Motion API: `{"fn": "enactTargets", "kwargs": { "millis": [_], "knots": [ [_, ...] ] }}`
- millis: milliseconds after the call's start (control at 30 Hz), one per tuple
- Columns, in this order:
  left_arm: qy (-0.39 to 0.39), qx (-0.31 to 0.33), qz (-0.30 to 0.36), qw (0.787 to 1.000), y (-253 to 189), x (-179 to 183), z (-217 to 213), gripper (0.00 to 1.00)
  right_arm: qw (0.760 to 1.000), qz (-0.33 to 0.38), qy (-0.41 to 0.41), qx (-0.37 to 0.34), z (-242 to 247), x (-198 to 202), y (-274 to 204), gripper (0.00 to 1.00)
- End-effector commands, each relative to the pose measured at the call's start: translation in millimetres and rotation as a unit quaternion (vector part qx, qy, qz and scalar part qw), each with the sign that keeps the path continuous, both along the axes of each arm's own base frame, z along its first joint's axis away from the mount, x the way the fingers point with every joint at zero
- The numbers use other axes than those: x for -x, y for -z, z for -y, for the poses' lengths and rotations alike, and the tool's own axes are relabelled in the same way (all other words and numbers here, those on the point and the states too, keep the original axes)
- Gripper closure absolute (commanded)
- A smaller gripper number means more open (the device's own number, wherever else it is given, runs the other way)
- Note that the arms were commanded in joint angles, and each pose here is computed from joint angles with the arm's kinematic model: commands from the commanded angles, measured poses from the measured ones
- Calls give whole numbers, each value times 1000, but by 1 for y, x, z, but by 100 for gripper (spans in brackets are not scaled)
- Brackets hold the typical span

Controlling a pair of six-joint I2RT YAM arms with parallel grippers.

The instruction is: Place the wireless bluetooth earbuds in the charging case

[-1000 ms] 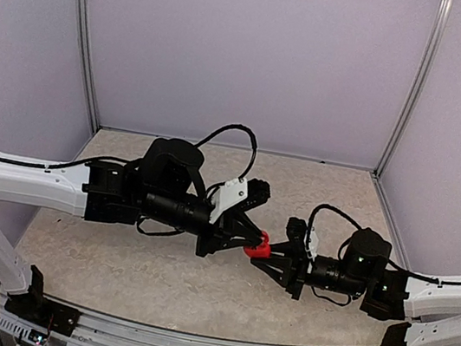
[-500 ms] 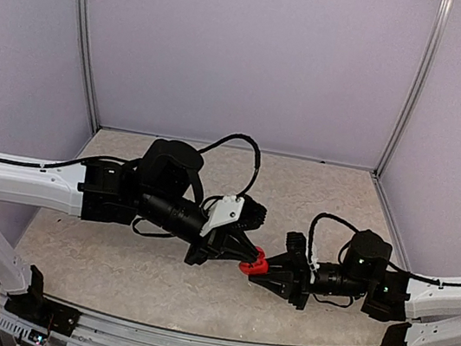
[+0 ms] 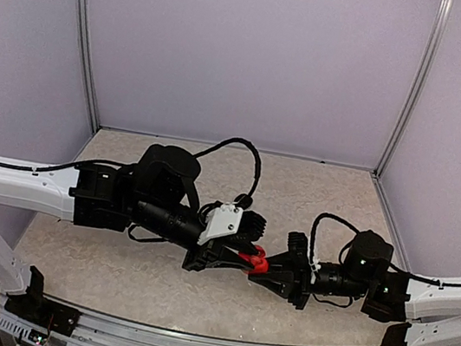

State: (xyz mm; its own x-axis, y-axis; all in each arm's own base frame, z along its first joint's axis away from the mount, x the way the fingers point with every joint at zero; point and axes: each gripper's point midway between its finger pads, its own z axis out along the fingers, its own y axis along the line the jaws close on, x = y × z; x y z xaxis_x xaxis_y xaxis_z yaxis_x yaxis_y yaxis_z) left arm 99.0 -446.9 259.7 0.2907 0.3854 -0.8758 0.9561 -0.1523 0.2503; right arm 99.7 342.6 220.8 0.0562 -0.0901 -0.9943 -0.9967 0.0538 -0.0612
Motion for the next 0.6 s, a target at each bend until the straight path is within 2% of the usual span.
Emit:
{"fn": "enactTargets", "kwargs": {
  "millis": [0, 233, 567],
  "knots": [
    [-47, 39, 6, 998, -24, -8, -11, 73, 997, 31, 65, -38, 3, -21, -27, 100],
    [-118, 105, -22, 987, -54, -33, -26, 66, 992, 38, 117, -26, 8, -38, -24, 100],
    [-165, 102, -139, 971, -48, -56, -10, 67, 986, 45, 157, -20, 13, -51, -25, 100]
  ]
}}
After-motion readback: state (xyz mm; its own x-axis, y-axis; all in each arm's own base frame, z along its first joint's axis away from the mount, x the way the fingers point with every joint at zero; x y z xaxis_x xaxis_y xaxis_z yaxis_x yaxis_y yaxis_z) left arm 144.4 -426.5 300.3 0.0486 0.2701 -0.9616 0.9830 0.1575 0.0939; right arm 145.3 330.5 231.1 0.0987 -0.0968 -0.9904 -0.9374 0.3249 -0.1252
